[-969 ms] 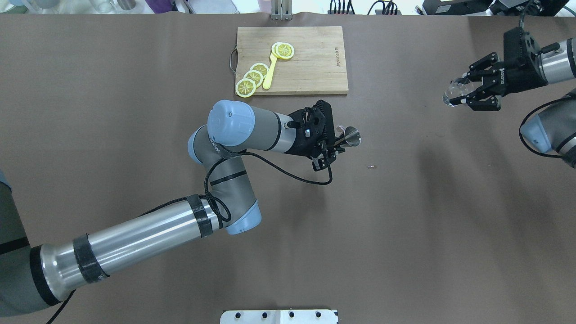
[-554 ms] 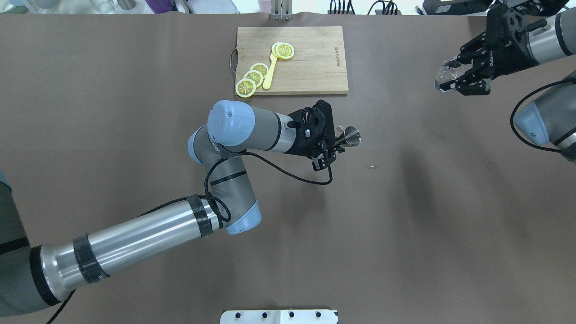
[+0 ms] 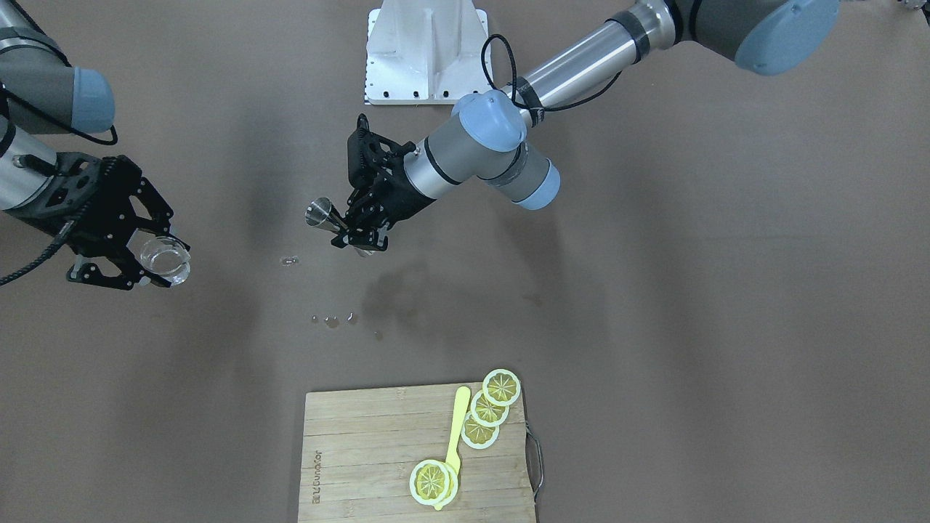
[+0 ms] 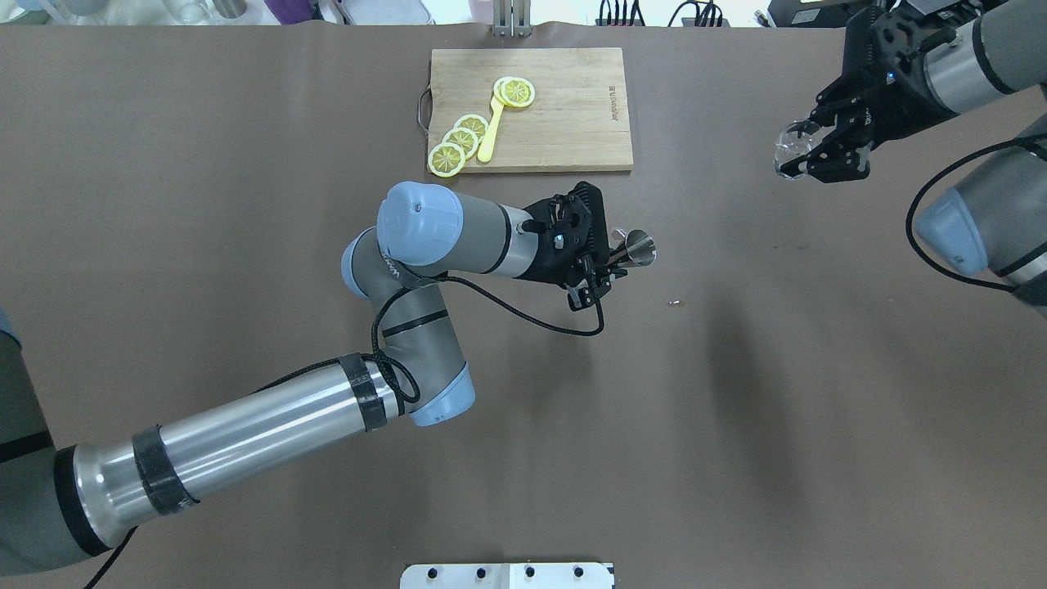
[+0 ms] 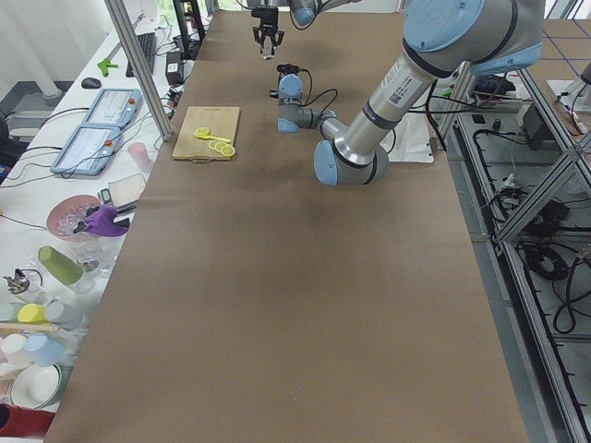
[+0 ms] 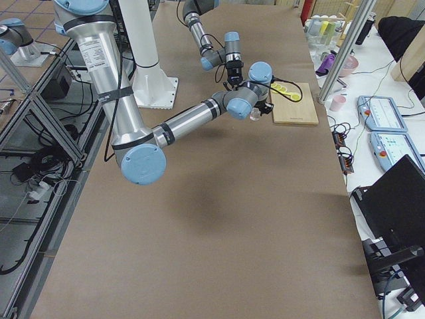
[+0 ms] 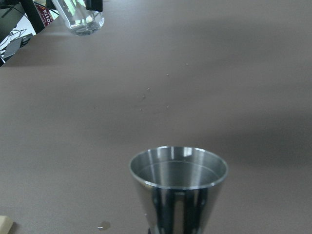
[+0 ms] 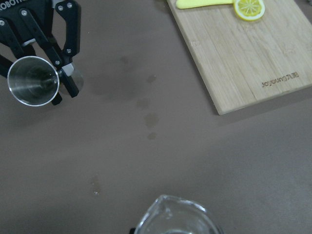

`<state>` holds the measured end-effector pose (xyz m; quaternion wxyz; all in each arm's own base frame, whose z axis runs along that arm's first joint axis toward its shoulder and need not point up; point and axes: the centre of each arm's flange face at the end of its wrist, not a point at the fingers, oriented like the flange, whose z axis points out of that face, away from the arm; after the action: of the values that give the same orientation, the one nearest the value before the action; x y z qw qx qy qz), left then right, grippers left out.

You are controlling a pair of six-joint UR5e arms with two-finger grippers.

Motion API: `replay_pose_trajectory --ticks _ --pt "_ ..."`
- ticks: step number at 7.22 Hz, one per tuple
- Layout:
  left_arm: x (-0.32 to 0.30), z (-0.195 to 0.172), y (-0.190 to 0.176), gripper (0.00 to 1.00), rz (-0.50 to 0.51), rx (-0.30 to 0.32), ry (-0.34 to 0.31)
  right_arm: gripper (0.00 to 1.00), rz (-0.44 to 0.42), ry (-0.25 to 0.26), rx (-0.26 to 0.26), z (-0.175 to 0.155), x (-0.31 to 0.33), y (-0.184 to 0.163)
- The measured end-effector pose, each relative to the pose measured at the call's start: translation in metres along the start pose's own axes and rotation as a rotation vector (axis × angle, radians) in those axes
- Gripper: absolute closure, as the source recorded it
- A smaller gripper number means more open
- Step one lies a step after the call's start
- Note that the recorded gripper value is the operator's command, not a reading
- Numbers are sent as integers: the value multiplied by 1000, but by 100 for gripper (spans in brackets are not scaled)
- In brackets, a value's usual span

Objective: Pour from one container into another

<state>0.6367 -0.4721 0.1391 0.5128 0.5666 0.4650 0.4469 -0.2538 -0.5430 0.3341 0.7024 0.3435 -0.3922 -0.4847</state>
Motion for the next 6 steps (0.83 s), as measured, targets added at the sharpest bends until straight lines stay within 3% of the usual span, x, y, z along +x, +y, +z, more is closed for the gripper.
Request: replay_pose_trajectory --ticks 3,6 --pt "0 0 0 100 0 0 -1 100 11 26 -101 5 -38 -33" --pt "-1 0 0 100 -1 0 -7 100 -38 48 -107 13 -64 -56"
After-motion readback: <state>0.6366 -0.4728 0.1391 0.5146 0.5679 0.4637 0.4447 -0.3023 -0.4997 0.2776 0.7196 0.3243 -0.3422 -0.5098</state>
